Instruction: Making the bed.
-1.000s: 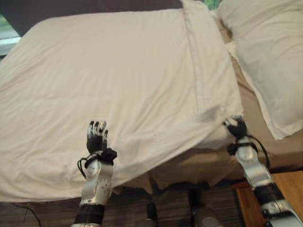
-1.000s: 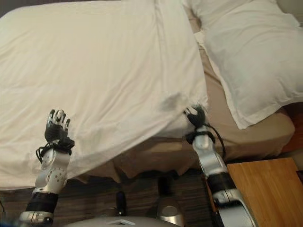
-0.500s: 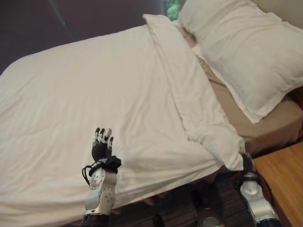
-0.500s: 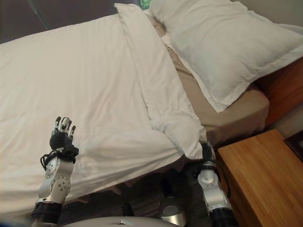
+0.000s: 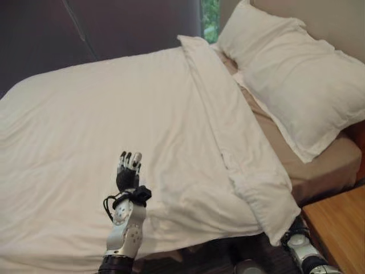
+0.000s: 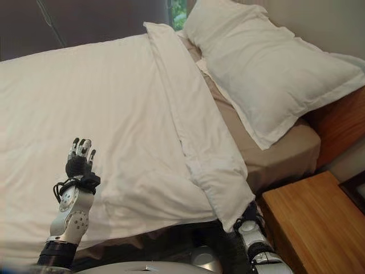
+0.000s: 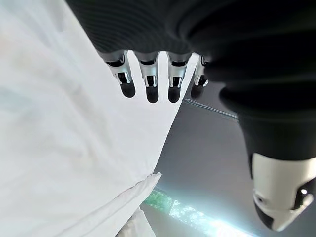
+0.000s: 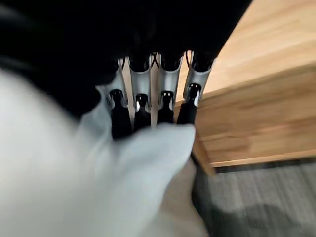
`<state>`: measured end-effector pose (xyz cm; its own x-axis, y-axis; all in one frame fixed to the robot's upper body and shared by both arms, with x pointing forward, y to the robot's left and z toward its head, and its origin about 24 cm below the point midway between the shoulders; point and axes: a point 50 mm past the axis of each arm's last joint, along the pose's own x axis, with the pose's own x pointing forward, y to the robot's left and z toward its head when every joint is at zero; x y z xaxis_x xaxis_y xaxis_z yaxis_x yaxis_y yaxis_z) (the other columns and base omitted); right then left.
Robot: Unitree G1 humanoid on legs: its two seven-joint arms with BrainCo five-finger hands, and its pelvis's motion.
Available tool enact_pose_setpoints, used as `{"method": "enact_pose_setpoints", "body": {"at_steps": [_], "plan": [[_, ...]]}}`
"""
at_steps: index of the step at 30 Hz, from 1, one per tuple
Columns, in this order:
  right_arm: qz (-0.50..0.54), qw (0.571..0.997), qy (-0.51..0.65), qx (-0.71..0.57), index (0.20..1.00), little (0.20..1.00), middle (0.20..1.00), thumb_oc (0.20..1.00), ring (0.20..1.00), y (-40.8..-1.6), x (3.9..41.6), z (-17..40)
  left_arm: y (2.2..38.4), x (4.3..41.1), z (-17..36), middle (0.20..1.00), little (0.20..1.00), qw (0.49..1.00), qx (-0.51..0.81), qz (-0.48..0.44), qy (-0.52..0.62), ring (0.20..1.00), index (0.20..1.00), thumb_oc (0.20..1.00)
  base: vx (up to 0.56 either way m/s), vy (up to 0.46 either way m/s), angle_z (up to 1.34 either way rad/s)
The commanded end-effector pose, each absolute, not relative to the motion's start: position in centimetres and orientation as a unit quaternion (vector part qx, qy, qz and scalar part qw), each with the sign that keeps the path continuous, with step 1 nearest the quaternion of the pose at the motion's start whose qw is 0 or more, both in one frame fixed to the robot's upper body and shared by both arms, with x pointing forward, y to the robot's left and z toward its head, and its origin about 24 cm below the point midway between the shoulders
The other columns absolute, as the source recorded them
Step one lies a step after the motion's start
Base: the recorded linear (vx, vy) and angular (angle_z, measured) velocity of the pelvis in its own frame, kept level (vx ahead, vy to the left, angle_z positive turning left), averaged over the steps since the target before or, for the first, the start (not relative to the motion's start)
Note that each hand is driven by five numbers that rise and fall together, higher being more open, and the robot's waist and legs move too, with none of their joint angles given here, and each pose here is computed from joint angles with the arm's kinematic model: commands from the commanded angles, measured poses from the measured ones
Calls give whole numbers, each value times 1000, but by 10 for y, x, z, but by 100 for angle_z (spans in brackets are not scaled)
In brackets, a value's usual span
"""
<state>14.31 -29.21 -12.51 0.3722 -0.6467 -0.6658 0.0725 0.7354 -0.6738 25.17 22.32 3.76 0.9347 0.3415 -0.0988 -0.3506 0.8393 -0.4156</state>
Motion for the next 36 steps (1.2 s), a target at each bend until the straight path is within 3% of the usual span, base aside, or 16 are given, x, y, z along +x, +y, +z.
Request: {"method": "enact_pose_setpoints", "body": {"at_steps": [1, 8, 11, 12, 13, 14, 15, 16, 18, 19, 20, 21, 22, 30, 36], "plan": [[-306, 619, 650, -317, 1000, 1000, 1000, 1000, 1000, -363, 39, -113, 236, 258, 71, 1000, 1000, 963, -201, 166, -70, 1000, 1000, 1000, -8, -19, 22], [-330, 599, 635, -360, 1000, 1000, 1000, 1000, 1000, -404, 54, -81, 234, 253, 77, 1000, 1000, 968, -197, 136, -78, 1000, 1000, 1000, -8, -7, 7], [-372, 634, 576, -356, 1000, 1000, 1000, 1000, 1000, -422, 83, -60, 237, 250, 82, 1000, 1000, 966, -200, 134, -91, 1000, 1000, 1000, -3, -2, 6], [-406, 717, 472, -315, 1000, 1000, 1000, 1000, 1000, -419, 127, -48, 236, 250, 85, 1000, 1000, 962, -212, 141, -101, 1000, 1000, 1000, -5, 2, 13], [-406, 716, 472, -315, 1000, 1000, 1000, 1000, 1000, -418, 126, -48, 236, 249, 84, 1000, 1000, 962, -212, 141, -101, 1000, 1000, 1000, -5, 4, 14], [-413, 759, 402, -304, 1000, 1000, 1000, 1000, 1000, -414, 151, -35, 235, 249, 84, 1000, 1000, 960, -219, 145, -102, 1000, 1000, 1000, -5, 12, 9], [-430, 842, 239, -222, 200, 200, 200, 200, 200, -396, 201, 1, 233, 249, 84, 1000, 1000, 956, -229, 151, -109, 1000, 1000, 1000, -32, 7, 2], [-412, 892, 131, -132, 200, 200, 200, 200, 200, -372, 224, 24, 232, 249, 83, 1000, 1000, 954, -233, 154, -108, 1000, 1000, 1000, 0, 0, 0], [-404, 905, 100, -85, 200, 200, 200, 200, 200, -366, 227, 30, 232, 250, 83, 1000, 1000, 954, -235, 151, -107, 1000, 1000, 1000, 16, 4, -12], [-398, 917, 30, 22, 200, 200, 200, 200, 200, -349, 236, 42, 231, 250, 80, 1000, 1000, 953, -242, 152, -104, 1000, 1000, 1000, 23, 4, -7], [-371, 908, -40, 189, 200, 200, 200, 200, 200, -323, 251, 46, 229, 249, 72, 1000, 1000, 950, -260, 151, -89, 1000, 1000, 1000, 0, 0, 0], [-371, 908, -40, 189, 200, 200, 200, 200, 200, -323, 251, 46, 229, 249, 72, 1000, 1000, 950, -259, 151, -89, 1000, 1000, 1000, 7, -9, 4], [-304, 871, -115, 369, 200, 200, 200, 200, 200, -285, 273, 58, 227, 246, 61, 1000, 1000, 947, -279, 145, -67, 1000, 1000, 1000, 17, -6, 3], [-253, 805, -113, 525, 200, 200, 200, 200, 200, -237, 302, 55, 218, 246, 51, 1000, 1000, 949, -296, 102, -41, 1000, 1000, 1000, 29, -11, 4], [-290, 792, -29, 536, 200, 200, 200, 200, 200, -219, 305, 20, 213, 251, 48, 1000, 1000, 949, -300, 93, -35, 1000, 1000, 1000, 0, 0, 0]]}}
